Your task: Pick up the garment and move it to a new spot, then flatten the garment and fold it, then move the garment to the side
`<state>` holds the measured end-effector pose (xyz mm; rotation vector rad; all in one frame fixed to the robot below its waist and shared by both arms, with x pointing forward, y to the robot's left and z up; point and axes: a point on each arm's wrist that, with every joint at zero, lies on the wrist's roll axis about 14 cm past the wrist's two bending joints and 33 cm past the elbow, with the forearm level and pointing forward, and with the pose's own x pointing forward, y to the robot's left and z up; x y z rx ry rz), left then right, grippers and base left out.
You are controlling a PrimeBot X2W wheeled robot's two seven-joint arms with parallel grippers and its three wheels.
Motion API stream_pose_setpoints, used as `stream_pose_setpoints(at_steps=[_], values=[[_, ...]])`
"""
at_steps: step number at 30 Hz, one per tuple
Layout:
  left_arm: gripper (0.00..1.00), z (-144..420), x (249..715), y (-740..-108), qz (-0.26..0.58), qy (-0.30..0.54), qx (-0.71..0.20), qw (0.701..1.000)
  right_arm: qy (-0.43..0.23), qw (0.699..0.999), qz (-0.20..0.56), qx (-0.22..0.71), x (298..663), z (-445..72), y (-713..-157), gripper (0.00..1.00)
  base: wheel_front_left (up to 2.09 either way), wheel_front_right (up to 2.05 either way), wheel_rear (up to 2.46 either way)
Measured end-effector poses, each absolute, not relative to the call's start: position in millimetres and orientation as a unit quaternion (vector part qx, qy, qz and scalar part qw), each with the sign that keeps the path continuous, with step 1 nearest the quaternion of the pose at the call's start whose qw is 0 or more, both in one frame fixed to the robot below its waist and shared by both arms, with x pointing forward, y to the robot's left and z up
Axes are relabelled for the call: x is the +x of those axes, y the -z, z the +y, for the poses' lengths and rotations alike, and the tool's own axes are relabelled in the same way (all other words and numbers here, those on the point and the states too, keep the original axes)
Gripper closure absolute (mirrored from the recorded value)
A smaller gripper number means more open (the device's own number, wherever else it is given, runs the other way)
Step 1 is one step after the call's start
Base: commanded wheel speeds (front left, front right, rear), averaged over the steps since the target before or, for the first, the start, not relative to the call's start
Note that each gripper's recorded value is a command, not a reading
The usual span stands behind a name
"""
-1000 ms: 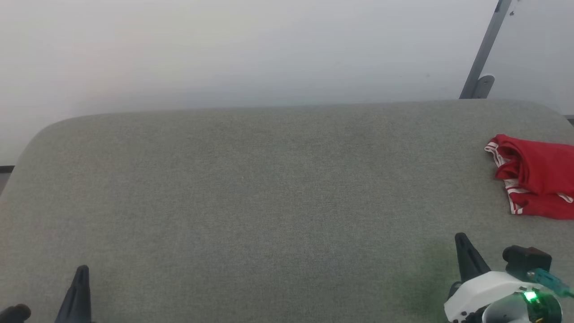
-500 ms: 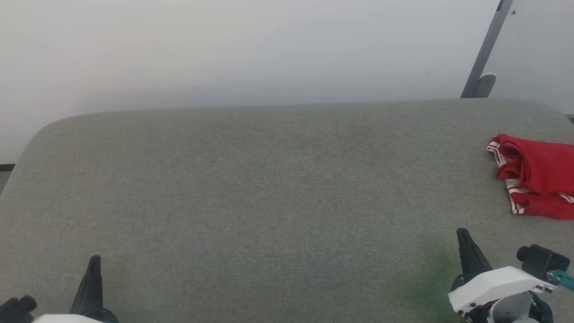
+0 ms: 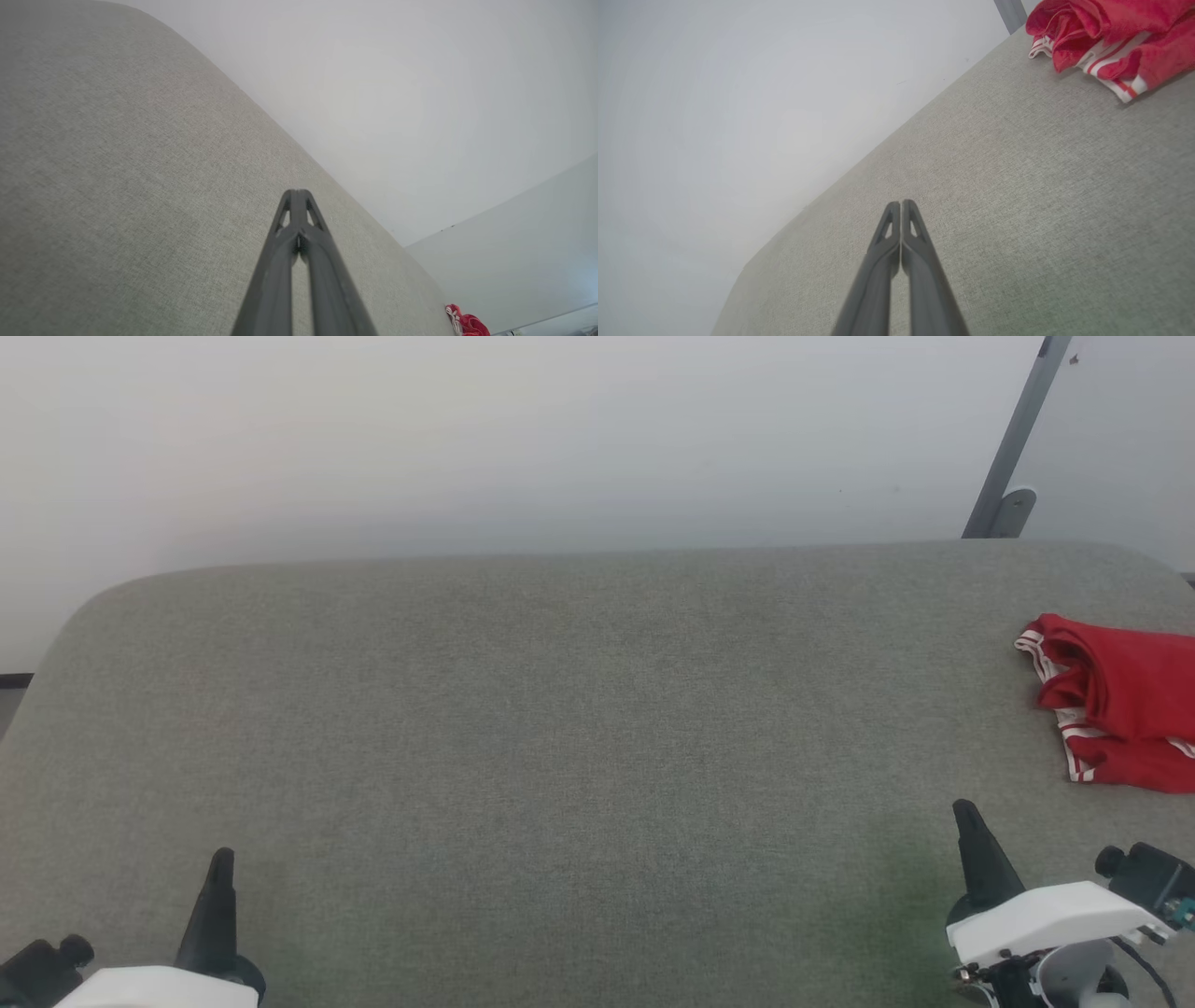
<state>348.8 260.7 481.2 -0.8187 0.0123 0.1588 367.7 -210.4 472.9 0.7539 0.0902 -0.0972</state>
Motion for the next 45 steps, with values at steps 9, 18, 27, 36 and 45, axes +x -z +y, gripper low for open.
stream_pose_setpoints(at_steps=[9, 18, 27, 36, 45], values=[[1.0, 253.2, 353.6, -481.2, 0.006, -0.074, -0.451, 0.889, 0.046, 0.905, 0.038, 0.422, 370.6, -209.4, -477.0, 1.0, 0.0, 0.0, 0.0], [1.0, 245.6, 358.5, -482.4, 0.007, -0.068, -0.494, 0.867, 0.044, 0.88, 0.033, 0.471, 373.1, -208.3, -480.2, 1.0, 0.0, 0.0, 0.0], [1.0, 238.3, 363.8, -484.9, 0.007, -0.06, -0.532, 0.845, 0.039, 0.856, 0.028, 0.514, 375.8, -207.1, -483.9, 1.0, 0.0, 0.0, 0.0], [1.0, 230.9, 368.4, -487.4, 0.007, -0.051, -0.568, 0.822, 0.036, 0.832, 0.023, 0.553, 377.8, -206.1, -487.0, 1.0, 0.0, 0.0, 0.0], [1.0, 224.9, 373.0, -490.8, 0.006, -0.042, -0.599, 0.8, 0.031, 0.808, 0.019, 0.588, 379.3, -204.9, -489.7, 1.0, 0.0, 0.0, 0.0]])
